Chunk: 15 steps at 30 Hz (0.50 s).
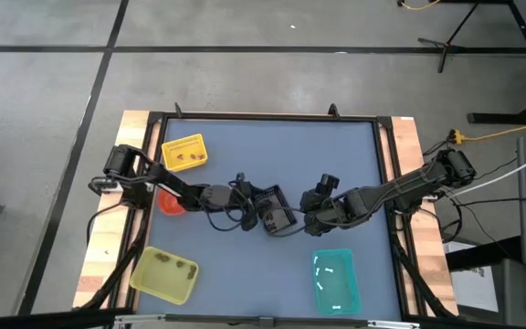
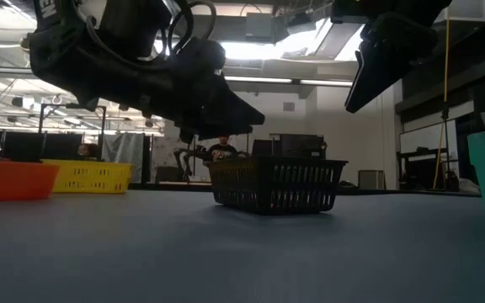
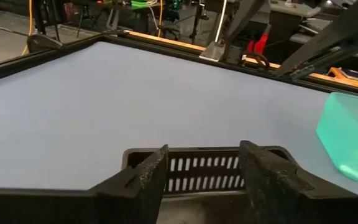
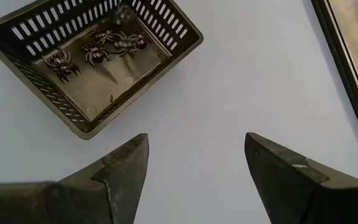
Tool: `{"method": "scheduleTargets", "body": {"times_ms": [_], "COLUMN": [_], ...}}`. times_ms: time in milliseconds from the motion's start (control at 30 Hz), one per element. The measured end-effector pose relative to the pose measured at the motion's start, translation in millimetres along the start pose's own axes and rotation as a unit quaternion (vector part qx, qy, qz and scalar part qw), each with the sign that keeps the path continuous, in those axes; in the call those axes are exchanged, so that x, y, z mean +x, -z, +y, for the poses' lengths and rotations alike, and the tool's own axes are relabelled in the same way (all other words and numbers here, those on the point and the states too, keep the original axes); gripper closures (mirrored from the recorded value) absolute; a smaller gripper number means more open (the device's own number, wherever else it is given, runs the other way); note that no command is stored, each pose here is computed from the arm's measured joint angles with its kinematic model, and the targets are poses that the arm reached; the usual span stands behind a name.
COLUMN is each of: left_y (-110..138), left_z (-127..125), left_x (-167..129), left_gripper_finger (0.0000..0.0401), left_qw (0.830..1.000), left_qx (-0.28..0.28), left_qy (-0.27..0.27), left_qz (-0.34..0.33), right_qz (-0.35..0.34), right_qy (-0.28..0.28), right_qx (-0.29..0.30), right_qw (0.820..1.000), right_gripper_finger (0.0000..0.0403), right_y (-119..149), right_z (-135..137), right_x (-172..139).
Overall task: Sort Halloween decoration
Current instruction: Return to Home Position
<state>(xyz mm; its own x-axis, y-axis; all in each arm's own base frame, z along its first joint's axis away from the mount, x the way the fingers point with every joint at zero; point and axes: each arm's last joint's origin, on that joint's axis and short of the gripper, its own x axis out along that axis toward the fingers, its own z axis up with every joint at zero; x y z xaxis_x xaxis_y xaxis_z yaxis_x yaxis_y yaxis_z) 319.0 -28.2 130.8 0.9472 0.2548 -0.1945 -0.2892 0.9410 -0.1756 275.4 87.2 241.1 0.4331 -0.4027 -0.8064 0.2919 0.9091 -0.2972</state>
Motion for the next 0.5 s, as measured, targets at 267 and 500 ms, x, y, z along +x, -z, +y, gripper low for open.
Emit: {"method": "scheduleTargets", "body": {"times_ms": [267,500], "left_y": [-13,-63], "left_z": [1,-2], "left_x": [-3,-28], "left_gripper_finger": [0.0214,0.0225], "left_qw": [0.999,0.991], "left_qx": [0.035,0.110], "left_qy": [0.000,0.002], "left_qz": [-0.021,-0.074], "right_qz": [0.000,-0.009], "right_qy": [0.000,-0.005], "right_qx": [-0.015,-0.029], "right_qw": [1.000,1.000], "right_gripper_finger": [0.0136,0.0140], "right_y": [0,-8], "right_z": [0,-1], "right_x": [0,-8]}}
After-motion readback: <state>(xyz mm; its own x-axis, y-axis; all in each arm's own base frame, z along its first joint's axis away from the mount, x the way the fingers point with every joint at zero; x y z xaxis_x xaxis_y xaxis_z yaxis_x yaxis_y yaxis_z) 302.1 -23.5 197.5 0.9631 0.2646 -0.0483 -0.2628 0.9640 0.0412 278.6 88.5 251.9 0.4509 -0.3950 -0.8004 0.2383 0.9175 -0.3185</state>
